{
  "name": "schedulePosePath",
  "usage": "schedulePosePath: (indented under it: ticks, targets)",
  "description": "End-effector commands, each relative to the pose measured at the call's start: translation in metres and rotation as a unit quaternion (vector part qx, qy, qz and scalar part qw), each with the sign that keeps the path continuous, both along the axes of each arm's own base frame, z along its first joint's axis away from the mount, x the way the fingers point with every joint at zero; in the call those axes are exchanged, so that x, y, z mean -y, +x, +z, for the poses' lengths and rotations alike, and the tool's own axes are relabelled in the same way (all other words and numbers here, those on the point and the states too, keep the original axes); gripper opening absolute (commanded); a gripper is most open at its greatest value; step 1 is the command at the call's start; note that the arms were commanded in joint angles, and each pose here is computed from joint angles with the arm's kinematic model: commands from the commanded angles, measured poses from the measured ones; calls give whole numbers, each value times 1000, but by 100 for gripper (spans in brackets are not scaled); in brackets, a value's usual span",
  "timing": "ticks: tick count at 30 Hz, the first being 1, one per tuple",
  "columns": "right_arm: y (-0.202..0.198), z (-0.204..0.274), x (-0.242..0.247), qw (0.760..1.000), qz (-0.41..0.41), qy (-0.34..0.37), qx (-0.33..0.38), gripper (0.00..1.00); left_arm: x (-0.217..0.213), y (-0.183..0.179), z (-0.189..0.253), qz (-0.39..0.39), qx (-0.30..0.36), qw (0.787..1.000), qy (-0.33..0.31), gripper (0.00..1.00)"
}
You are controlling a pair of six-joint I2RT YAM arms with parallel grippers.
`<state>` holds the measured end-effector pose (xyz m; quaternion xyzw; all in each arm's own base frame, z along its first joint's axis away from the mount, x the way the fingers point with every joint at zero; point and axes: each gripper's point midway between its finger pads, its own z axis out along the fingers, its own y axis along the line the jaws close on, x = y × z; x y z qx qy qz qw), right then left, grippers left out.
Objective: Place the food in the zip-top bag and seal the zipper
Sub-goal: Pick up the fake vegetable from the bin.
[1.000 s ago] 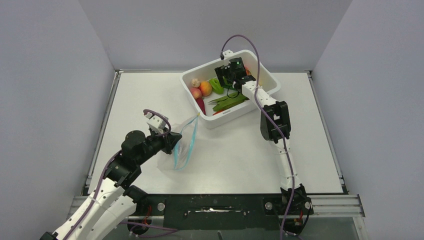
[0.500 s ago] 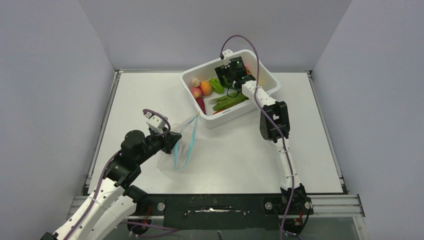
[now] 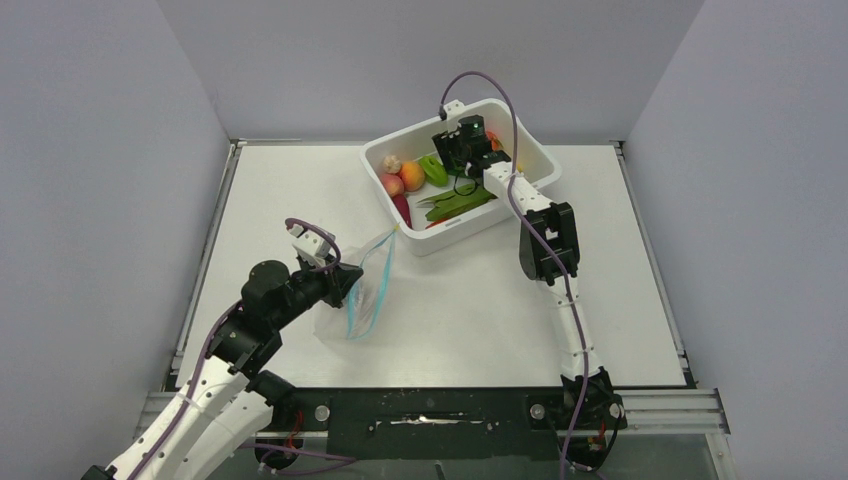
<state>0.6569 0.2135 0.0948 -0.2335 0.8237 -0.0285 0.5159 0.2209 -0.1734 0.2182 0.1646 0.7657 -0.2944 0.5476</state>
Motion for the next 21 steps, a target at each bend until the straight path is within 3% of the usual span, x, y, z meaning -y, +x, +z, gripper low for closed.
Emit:
schedulePosePath:
  ticks: [1,12,21]
  targets:
    - [-4,54,14,999,-18,-14,40,61,-1,3,17,1,34,999,-10,0]
    - [-25,99,1,996,-13,-32,77,56,-2,5,13,6,31,999,-4,0]
    - [-53,147,5,995,-21,-4,97,52,-3,5,14,8,33,999,-4,0]
